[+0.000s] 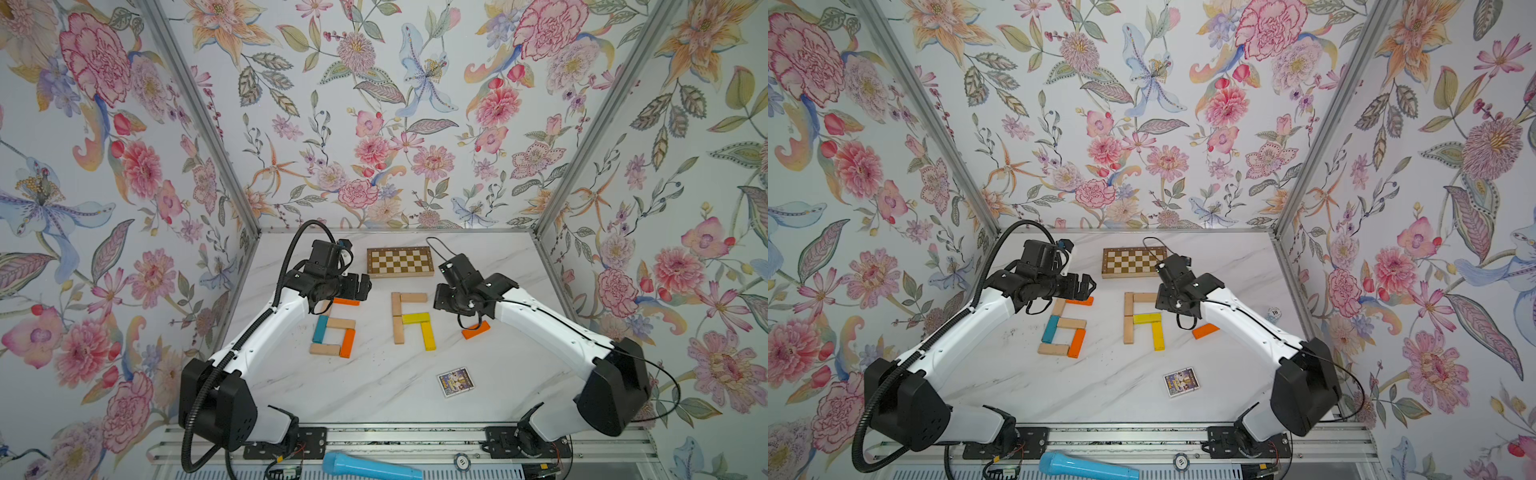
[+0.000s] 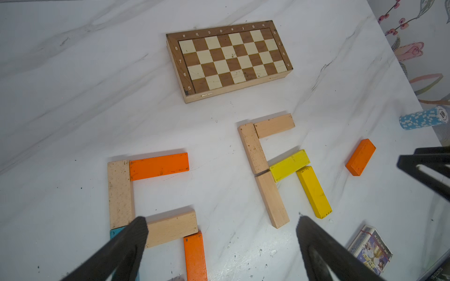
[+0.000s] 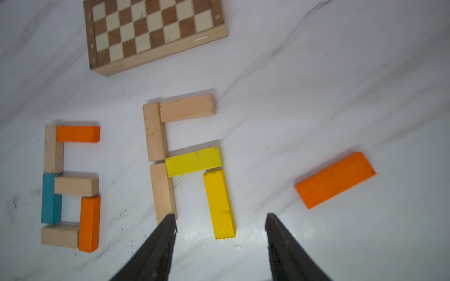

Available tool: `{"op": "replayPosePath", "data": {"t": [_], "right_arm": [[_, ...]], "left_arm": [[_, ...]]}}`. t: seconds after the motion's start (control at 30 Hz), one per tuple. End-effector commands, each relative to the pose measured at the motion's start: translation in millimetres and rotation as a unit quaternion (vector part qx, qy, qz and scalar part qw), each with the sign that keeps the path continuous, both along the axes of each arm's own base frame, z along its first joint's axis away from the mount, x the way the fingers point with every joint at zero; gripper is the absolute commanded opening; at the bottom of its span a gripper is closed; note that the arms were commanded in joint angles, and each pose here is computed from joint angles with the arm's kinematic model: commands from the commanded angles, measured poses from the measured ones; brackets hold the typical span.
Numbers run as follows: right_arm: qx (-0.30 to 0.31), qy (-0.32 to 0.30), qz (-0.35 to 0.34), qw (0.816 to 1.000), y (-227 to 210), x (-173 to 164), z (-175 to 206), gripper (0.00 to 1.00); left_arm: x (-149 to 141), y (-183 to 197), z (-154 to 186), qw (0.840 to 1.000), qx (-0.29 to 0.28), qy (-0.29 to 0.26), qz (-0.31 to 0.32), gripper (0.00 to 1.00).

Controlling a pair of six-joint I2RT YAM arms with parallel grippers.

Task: Assemble the number 6 with building blocks
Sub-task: Pick up the building block from the center of the board.

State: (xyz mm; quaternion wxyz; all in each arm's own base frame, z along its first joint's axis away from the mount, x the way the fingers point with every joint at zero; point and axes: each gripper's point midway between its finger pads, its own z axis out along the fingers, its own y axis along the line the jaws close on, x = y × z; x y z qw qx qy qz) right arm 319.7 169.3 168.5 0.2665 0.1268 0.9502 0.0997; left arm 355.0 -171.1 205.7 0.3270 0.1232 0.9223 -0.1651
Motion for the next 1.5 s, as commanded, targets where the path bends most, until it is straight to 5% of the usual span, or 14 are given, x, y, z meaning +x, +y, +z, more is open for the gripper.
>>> {"op": "replayPosePath", "data": {"t": [0.0, 0.53, 1.07, 1.2, 1.33, 1.47], "right_arm": [[0.0, 0.057, -0.137, 0.989, -67.3, -20.6, -38.6, 0.61], [-0.011, 0.181, -0.206, 0.961, -86.7, -26.9, -115.2, 0.61], [-0.02, 0.211, -0.225, 0.951, -87.6, -15.8, -155.2, 0.59], [-0.021, 0.214, -0.222, 0.951, -88.8, -15.5, -159.7, 0.45], [-0.032, 0.211, -0.174, 0.961, -86.4, -15.4, -152.7, 0.21], [-0.072, 0.191, -0.062, 0.977, -77.6, -15.4, -133.4, 0.17]], "left_arm": [[-2.1, 7.9, 1.7, 1.0, 0.01, -0.006, 0.006, 0.99], [-10.2, 0.9, 5.1, 1.0, -0.012, -0.003, -0.012, 0.99], [-10.9, -0.4, 6.5, 1.0, -0.015, -0.006, -0.017, 0.99], [-10.9, -0.2, 6.5, 1.0, -0.014, -0.006, -0.017, 0.99], [-10.7, 1.1, 5.8, 1.0, -0.01, -0.006, -0.015, 0.99], [-9.3, 4.2, 6.4, 1.0, -0.005, -0.009, -0.01, 0.99]]}}
